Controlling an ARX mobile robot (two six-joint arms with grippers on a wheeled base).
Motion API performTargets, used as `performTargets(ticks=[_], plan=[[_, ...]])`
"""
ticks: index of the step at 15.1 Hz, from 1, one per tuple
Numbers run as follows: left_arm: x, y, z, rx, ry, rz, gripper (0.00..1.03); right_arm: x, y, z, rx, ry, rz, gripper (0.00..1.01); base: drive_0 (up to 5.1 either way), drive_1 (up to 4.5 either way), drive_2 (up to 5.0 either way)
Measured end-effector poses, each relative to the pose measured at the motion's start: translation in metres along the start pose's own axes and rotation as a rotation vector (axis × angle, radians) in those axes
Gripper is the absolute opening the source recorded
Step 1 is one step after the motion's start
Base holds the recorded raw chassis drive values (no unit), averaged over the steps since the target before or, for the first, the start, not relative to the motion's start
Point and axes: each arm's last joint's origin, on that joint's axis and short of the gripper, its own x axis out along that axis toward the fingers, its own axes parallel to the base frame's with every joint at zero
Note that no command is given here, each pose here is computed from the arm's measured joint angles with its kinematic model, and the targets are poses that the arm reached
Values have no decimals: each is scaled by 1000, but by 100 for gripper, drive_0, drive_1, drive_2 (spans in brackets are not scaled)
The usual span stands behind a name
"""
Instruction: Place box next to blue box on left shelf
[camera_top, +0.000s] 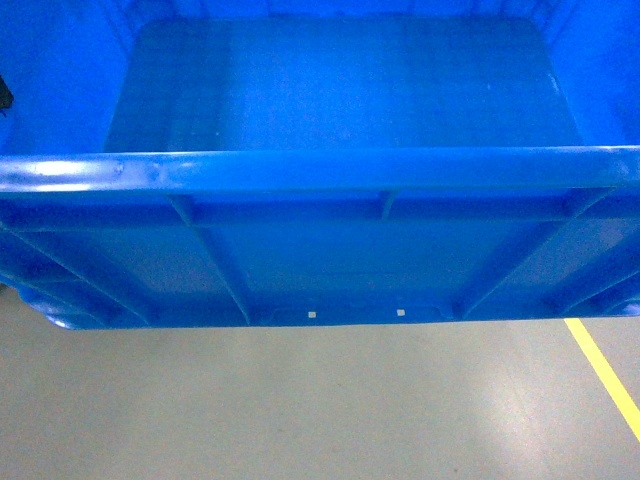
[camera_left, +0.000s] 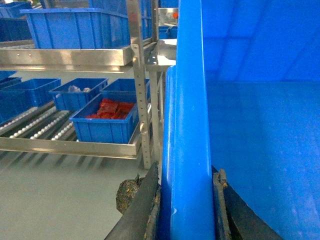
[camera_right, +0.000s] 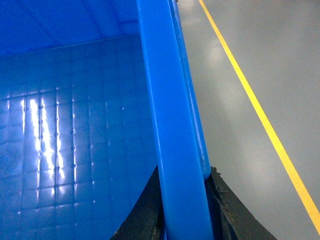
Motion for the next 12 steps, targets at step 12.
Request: performTargets(ticks=[12], plan=[[0, 0, 1, -2, -5, 0, 18, 0, 0, 0, 1, 1, 0, 15, -1, 433, -434]])
